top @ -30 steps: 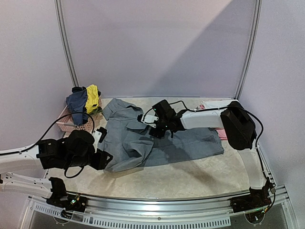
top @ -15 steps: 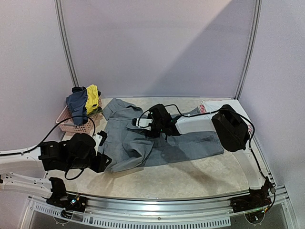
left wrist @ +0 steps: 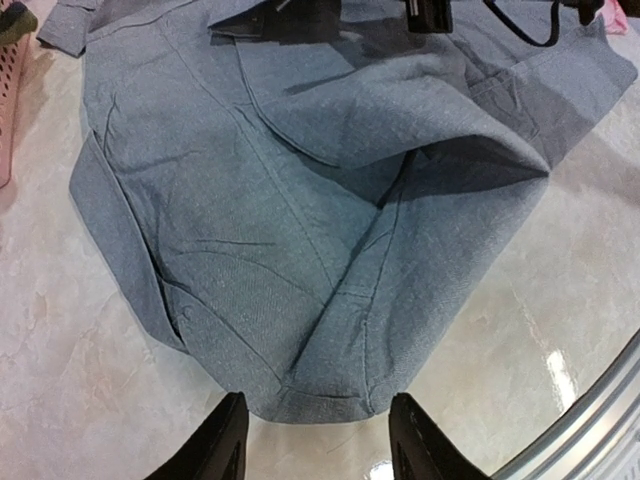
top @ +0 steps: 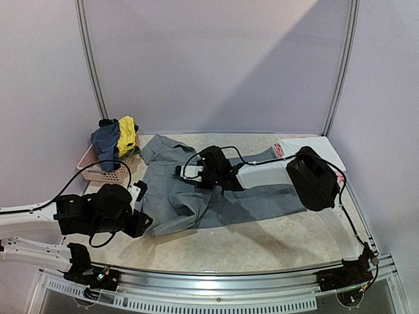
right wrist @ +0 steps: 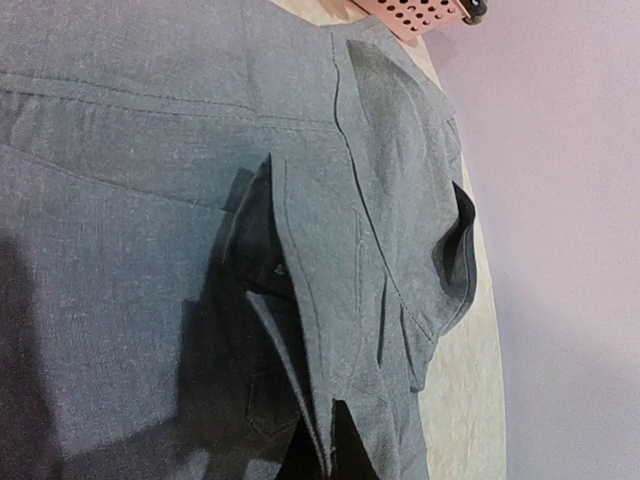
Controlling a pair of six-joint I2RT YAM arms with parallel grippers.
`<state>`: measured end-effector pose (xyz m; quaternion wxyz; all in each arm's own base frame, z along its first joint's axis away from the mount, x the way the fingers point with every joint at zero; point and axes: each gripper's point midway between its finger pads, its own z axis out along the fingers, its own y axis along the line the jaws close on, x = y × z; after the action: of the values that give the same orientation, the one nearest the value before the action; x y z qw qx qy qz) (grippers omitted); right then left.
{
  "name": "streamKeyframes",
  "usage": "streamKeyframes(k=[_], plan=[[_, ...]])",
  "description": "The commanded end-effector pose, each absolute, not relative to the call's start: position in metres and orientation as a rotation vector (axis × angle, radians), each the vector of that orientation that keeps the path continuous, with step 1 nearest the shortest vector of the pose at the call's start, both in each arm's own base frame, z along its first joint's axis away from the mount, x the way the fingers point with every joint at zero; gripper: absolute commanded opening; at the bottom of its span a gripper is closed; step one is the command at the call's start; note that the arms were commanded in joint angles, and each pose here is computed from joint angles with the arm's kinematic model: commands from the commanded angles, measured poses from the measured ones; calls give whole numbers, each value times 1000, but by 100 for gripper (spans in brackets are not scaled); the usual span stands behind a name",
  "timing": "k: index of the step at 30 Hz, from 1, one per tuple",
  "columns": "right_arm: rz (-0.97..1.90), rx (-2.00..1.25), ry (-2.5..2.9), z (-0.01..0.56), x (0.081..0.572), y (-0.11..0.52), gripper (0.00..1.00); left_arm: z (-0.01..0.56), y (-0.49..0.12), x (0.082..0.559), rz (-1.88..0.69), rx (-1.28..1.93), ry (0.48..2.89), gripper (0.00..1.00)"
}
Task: Fold and stack the mixed laundry pile
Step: Adjust the 1/3-folded shirt at the center of the board.
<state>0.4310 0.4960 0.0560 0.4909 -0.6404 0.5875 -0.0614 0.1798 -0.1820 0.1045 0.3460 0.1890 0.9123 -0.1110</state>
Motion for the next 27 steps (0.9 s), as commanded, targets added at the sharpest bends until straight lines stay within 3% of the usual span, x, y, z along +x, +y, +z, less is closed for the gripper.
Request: streamKeyframes(k=[1, 9, 19, 27], plan=[[-162, -1554, 1395, 54, 427, 507, 0, 99, -183, 177, -281, 499, 2370, 49], [-75, -1446, 1405, 113, 409, 513, 0, 94, -185, 173, -294, 515, 2401, 51], [173, -1161, 1481, 247, 375, 496, 0, 83, -215, 167, -440, 624, 2387, 65], [241, -967, 1591, 301, 363, 464, 0, 74, -231, 172, -452, 689, 2364, 70]])
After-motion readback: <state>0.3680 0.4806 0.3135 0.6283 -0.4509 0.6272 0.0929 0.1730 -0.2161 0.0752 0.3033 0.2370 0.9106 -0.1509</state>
